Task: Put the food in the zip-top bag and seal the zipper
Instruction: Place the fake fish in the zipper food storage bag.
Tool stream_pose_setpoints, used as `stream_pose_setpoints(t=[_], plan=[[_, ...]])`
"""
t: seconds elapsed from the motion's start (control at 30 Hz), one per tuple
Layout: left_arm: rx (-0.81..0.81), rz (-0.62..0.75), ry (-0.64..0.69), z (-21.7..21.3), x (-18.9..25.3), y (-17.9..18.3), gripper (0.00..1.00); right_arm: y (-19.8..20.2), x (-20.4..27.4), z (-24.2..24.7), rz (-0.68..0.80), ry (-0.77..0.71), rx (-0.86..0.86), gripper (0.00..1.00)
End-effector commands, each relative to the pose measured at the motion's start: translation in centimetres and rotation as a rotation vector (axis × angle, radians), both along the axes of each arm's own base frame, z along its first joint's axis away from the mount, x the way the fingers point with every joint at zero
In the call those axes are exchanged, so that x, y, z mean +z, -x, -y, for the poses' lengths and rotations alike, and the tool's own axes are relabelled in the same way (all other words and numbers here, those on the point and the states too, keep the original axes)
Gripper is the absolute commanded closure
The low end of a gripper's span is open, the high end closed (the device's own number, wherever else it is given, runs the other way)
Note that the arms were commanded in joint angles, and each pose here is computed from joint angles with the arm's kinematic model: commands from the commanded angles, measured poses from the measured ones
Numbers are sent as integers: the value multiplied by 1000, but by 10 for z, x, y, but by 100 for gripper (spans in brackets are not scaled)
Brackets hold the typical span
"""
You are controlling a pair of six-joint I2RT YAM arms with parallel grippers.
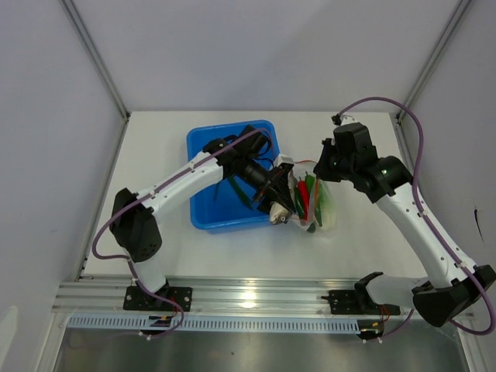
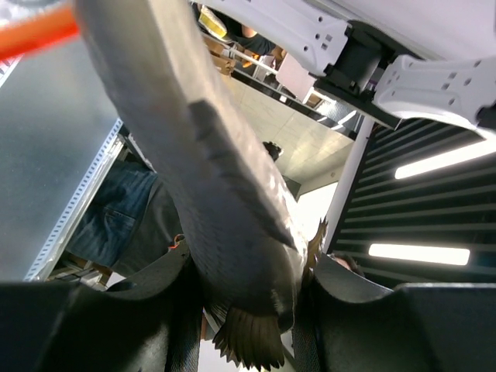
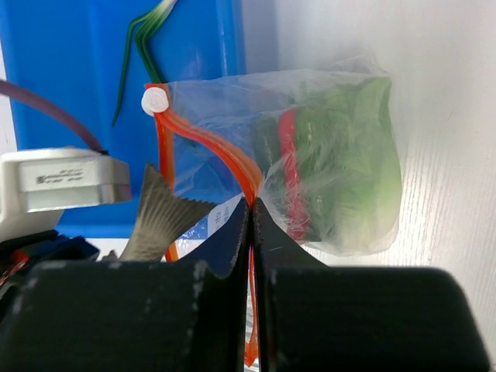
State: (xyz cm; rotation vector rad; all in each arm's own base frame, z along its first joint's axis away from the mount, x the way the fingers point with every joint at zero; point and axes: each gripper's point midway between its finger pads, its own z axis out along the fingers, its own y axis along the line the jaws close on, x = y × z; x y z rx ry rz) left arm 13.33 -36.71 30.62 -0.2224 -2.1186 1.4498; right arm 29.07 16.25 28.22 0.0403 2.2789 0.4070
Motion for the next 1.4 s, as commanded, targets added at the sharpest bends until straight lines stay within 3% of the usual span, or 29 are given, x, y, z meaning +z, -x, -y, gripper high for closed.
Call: stream_pose_setpoints(t=[0.0,0.63,1.2,1.37], plan=[[-14,-16,31,10,12,-6,61,0,31,-9,91,-77,6,100],[171,6,-89,53,-41,-80,54,30,31,-15,31,-110,47,100],[175,142,-314,43,-112,-91,51,38,57,-25,2,-185,92,100],[181,171,-319,47,-109,-93,43,34,47,-30,-40,-214,99,100]])
